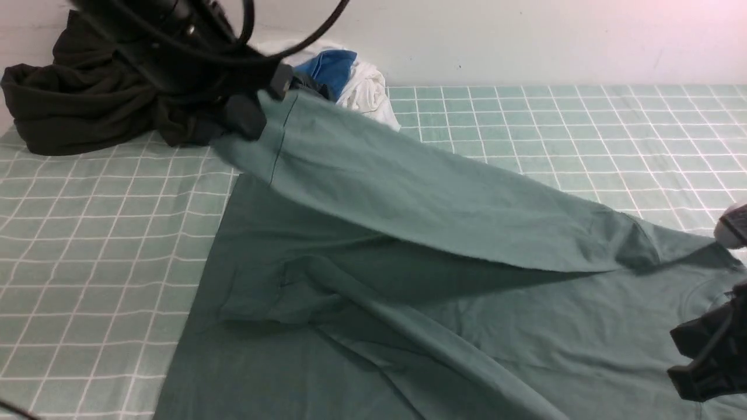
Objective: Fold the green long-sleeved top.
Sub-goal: Use the left arm to drag and drop the cuff onto the cuff closest to the left arm
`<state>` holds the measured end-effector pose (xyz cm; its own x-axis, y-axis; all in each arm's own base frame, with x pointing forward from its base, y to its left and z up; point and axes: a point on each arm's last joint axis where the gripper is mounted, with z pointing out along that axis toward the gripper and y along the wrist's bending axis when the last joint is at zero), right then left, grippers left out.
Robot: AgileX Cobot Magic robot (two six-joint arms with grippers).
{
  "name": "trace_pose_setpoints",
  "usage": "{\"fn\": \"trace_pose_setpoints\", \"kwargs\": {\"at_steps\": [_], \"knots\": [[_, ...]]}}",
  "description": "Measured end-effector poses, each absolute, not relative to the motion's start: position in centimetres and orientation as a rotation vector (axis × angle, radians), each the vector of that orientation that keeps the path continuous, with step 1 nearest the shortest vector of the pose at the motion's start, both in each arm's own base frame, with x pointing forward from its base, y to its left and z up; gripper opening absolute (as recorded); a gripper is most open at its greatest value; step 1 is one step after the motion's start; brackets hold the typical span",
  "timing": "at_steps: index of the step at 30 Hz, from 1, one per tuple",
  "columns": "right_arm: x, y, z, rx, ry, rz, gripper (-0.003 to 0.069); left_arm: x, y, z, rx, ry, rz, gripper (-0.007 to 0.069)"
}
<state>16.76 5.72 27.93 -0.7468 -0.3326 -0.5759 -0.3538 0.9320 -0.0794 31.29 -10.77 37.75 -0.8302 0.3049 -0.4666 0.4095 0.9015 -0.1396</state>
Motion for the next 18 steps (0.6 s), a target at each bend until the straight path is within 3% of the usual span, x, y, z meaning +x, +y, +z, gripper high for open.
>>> {"fn": "trace_pose_setpoints", "kwargs": {"at_steps": [4,9,10,11,15,18], "knots": [[16.0,5.9,28.4,-0.535,2.448,0.050,-0.0014,27.6,-9.7,33.5,0.495,2.722,-0.328,0.0037],[15.6,6.3,28.4,-0.594,2.443,0.055,-0.0014,23.6,-8.5,25.7,0.428,2.815,-0.315,0.0055],[15.6,6.3,28.4,-0.595,2.443,0.056,-0.0014,23.4,-8.4,25.5,0.426,2.818,-0.314,0.0057],[15.5,6.4,28.4,-0.606,2.446,0.057,-0.0014,22.8,-8.2,23.6,0.427,2.833,-0.302,0.0085],[15.4,6.4,28.3,-0.618,2.463,0.049,-0.0014,22.0,-7.8,21.8,0.488,2.847,-0.281,0.0206],[14.9,6.3,28.2,-0.662,2.518,0.045,-0.0014,21.4,-7.8,22.1,0.634,2.859,-0.280,0.0384]]}}
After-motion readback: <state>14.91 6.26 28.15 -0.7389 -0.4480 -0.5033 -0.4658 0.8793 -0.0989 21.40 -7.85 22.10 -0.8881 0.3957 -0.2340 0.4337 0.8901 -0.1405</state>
